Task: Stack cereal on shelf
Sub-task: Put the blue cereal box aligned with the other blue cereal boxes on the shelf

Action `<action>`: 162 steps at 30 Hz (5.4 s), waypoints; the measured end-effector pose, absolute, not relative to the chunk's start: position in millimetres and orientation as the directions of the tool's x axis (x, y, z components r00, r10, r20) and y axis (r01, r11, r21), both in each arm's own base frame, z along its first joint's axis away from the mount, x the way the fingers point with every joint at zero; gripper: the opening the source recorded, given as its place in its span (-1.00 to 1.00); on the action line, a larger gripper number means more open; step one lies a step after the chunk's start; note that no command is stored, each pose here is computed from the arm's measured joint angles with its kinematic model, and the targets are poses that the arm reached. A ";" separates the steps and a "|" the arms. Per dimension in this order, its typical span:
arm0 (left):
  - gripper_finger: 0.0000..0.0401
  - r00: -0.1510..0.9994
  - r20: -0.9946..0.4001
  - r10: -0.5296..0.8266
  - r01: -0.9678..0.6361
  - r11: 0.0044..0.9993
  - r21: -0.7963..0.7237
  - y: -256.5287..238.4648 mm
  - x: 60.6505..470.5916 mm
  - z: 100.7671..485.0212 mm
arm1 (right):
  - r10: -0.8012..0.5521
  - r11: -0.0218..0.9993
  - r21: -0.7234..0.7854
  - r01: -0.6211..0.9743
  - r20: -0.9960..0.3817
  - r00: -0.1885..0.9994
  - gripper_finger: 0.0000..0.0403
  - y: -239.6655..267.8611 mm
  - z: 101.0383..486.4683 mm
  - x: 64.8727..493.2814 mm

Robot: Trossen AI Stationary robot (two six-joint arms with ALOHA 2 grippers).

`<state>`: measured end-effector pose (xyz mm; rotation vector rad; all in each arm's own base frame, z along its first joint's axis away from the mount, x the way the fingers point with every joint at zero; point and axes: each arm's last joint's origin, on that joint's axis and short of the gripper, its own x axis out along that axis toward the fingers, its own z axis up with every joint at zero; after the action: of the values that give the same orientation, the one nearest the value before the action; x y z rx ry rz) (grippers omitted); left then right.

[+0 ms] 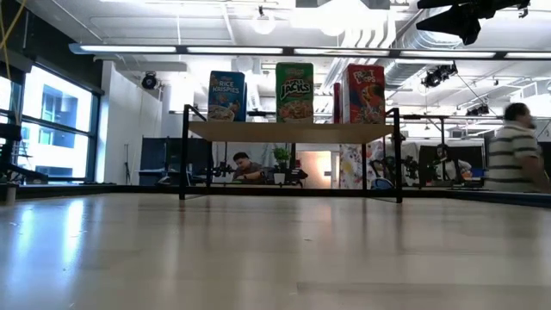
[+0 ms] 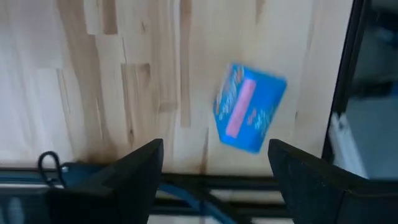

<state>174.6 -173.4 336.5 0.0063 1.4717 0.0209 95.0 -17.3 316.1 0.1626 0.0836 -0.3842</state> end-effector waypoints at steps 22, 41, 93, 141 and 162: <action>0.41 0.244 -0.970 0.016 0.261 0.962 0.081 -210.4 129.6 288.4 | -0.366 0.914 0.142 0.380 -0.112 0.924 0.20 -17.4 316.1 94.9; 0.41 0.295 -0.954 -0.049 0.294 0.955 0.042 -214.4 133.6 232.7 | -0.367 0.914 0.142 0.380 -0.112 0.924 0.20 -17.4 316.1 94.9; -0.34 0.243 -0.966 -0.092 0.198 0.979 -0.044 -100.7 176.0 300.4 | -0.367 0.914 0.142 0.380 -0.112 0.924 0.20 -17.4 316.1 94.9; -0.34 0.320 -0.906 0.277 0.014 0.955 0.297 121.9 299.0 368.3 | -0.366 0.914 0.142 0.379 -0.112 0.924 0.20 -17.3 316.1 94.9; -0.34 0.295 -0.920 0.260 -0.030 0.964 0.263 139.1 293.4 364.2 | -0.366 0.914 0.142 0.380 -0.112 0.924 0.20 -17.3 316.1 95.0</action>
<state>293.4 139.1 364.2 0.2107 1.2597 0.1945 95.0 -17.3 316.1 0.1627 0.0837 -0.3846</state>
